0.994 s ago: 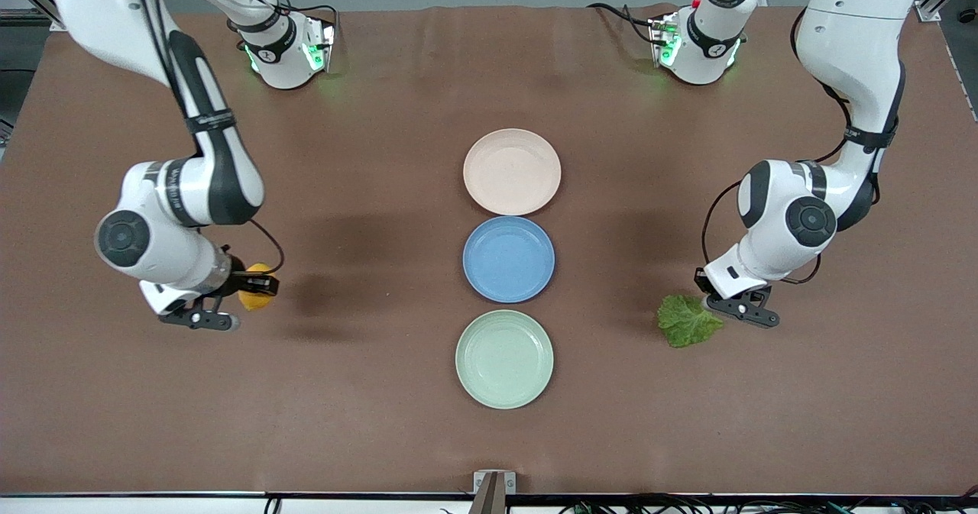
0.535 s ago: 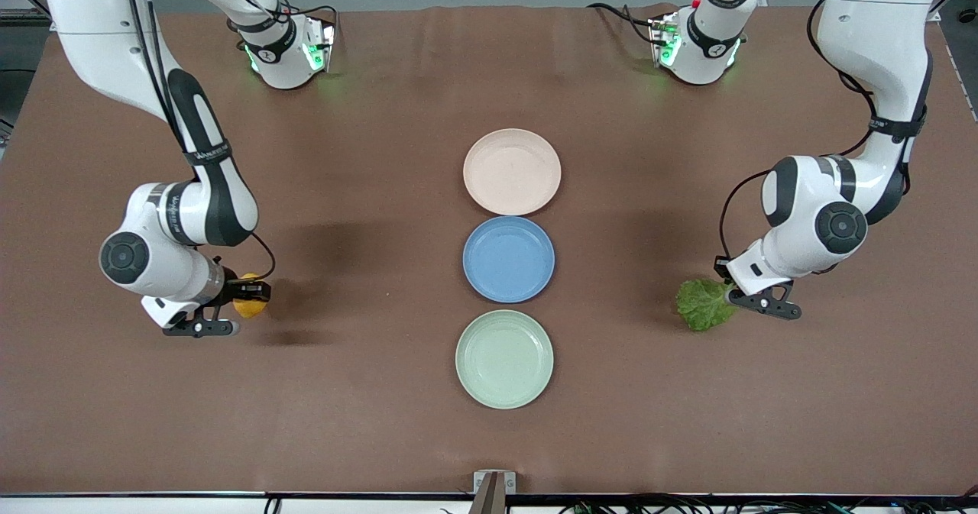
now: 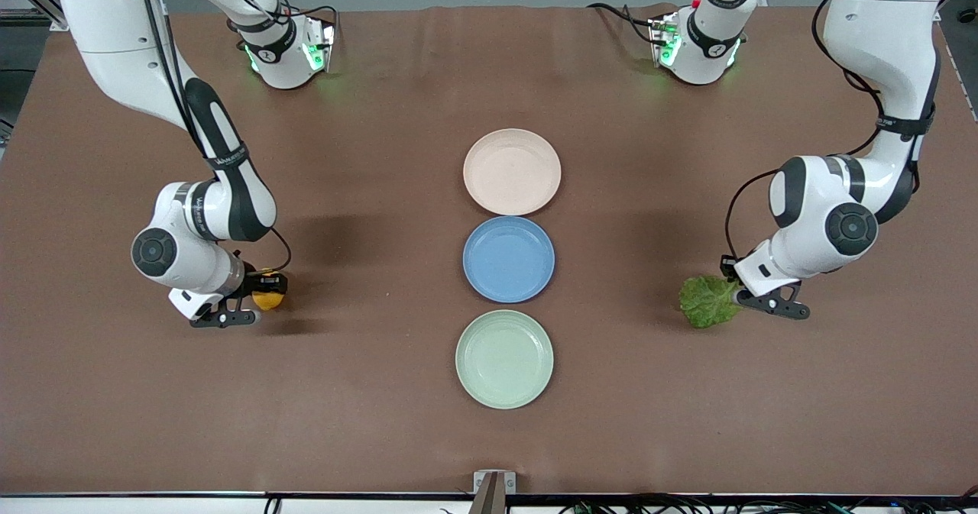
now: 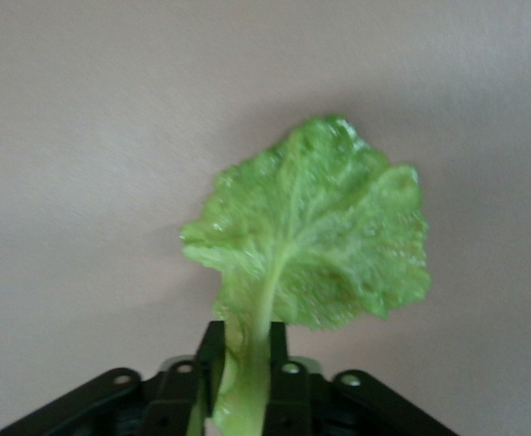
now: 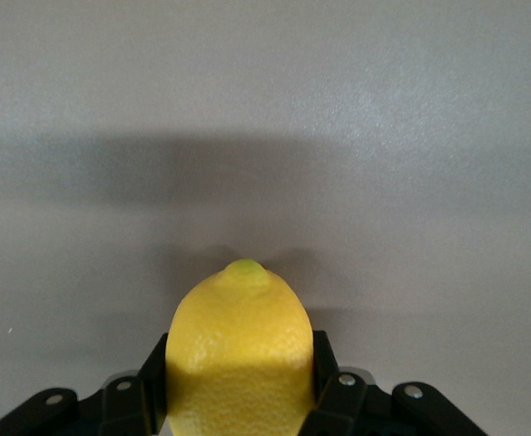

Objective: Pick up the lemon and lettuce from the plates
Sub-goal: 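Lower the lettuce with the left gripper while the right gripper lowers the lemon, then open the left gripper releasing the lettuce while the right gripper releases the lemon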

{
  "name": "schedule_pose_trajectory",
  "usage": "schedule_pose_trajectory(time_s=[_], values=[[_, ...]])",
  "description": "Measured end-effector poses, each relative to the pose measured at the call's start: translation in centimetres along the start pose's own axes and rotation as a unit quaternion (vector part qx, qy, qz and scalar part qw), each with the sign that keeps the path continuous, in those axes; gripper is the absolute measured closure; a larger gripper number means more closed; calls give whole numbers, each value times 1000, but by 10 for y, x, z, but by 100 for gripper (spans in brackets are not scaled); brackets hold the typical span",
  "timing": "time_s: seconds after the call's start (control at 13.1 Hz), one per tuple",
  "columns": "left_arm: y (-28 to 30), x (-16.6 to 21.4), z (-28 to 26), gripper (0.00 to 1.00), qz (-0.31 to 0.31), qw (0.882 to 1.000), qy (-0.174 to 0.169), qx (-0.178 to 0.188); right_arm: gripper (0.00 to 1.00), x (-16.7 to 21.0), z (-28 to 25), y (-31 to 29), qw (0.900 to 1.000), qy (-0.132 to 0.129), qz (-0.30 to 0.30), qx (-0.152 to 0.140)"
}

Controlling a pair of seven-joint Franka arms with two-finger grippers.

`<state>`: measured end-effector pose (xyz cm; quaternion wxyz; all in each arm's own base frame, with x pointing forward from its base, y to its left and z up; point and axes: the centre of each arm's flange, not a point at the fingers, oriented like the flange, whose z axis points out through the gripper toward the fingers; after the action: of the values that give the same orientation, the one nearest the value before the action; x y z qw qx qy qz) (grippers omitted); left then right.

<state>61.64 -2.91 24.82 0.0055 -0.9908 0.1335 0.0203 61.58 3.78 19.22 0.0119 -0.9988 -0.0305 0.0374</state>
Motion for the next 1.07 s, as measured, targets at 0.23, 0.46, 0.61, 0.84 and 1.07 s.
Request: schedule_pose_trajectory(time_s=[0.23, 0.46, 0.61, 0.84, 1.07], values=[[-11, 20, -34, 34, -5, 1000, 25, 6, 38, -11, 1, -8, 1000, -8, -6, 4], [-18, 37, -90, 1, -8, 1000, 27, 8, 38, -14, 1, -10, 1000, -9, -8, 6], [-20, 40, -140, 0, -11, 999, 29, 10, 22, -13, 0, -11, 1000, -8, -7, 6], [-33, 29, -213, 0, -24, 998, 48, 16, 0, -2, -34, -12, 1000, -15, -7, 12], [-60, 11, -270, 0, -49, 997, 63, 21, 0, 15, -110, -2, 999, -40, -3, 24]])
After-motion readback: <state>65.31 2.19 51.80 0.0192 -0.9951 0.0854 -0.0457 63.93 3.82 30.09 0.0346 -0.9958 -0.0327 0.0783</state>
